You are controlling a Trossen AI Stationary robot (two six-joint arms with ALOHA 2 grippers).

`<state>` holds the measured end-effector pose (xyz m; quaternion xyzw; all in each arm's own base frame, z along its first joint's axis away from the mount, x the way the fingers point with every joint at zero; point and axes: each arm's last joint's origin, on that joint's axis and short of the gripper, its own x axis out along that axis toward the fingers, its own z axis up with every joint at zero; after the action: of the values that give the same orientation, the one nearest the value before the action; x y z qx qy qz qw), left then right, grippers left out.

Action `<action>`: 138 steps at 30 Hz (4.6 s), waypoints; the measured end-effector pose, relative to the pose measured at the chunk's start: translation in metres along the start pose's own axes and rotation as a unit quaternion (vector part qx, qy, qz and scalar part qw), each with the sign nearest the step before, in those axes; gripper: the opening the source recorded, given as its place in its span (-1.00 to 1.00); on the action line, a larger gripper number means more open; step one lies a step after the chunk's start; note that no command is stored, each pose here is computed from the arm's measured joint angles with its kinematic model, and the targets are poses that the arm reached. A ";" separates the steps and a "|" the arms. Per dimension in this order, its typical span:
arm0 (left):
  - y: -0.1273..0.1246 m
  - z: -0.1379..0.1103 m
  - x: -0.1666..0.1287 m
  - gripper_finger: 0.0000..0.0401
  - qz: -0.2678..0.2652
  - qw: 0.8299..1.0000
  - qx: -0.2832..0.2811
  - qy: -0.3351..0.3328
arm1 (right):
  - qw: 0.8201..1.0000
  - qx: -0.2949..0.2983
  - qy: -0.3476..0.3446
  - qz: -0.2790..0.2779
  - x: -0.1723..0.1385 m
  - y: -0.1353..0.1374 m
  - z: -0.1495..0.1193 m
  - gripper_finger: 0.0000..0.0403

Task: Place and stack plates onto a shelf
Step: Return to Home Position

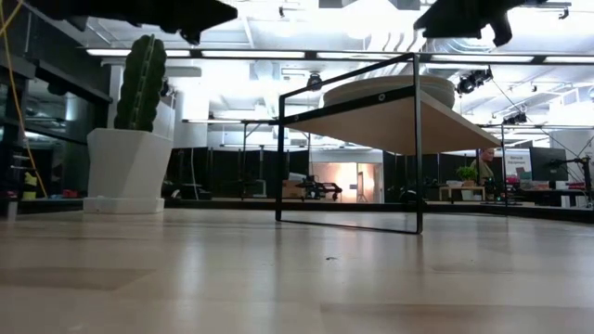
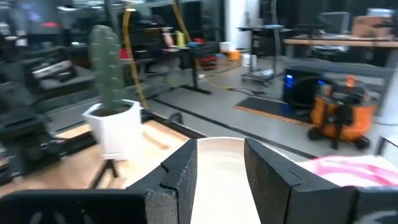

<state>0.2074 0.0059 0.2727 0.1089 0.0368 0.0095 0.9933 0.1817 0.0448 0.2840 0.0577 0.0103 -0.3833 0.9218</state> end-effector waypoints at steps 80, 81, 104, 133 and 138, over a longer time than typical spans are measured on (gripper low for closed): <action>-0.001 -0.012 -0.077 -1.00 0.042 0.998 -0.009 -0.042 | 0.995 -0.037 0.034 0.092 0.006 0.002 -0.004 -0.41; -0.001 -0.012 -0.077 -1.00 0.042 0.998 -0.009 -0.042 | 0.995 -0.037 0.034 0.092 0.006 0.002 -0.004 -0.41; -0.001 -0.012 -0.077 -1.00 0.044 0.998 -0.016 -0.044 | 0.995 -0.038 0.059 0.078 -0.011 -0.017 -0.004 -0.95; -0.001 -0.011 -0.077 -1.00 0.045 0.998 -0.019 -0.049 | 0.969 -0.010 -0.018 0.245 -0.008 -0.085 -0.056 -1.00; -0.001 -0.011 -0.077 -1.00 0.045 0.998 -0.019 -0.050 | 0.960 0.011 -0.007 0.281 -0.019 -0.097 -0.059 -1.00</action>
<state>0.1296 0.0056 0.2673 0.0917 -0.0181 0.0497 0.9944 0.1013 -0.0027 0.2175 0.0661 -0.0169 -0.1091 0.9917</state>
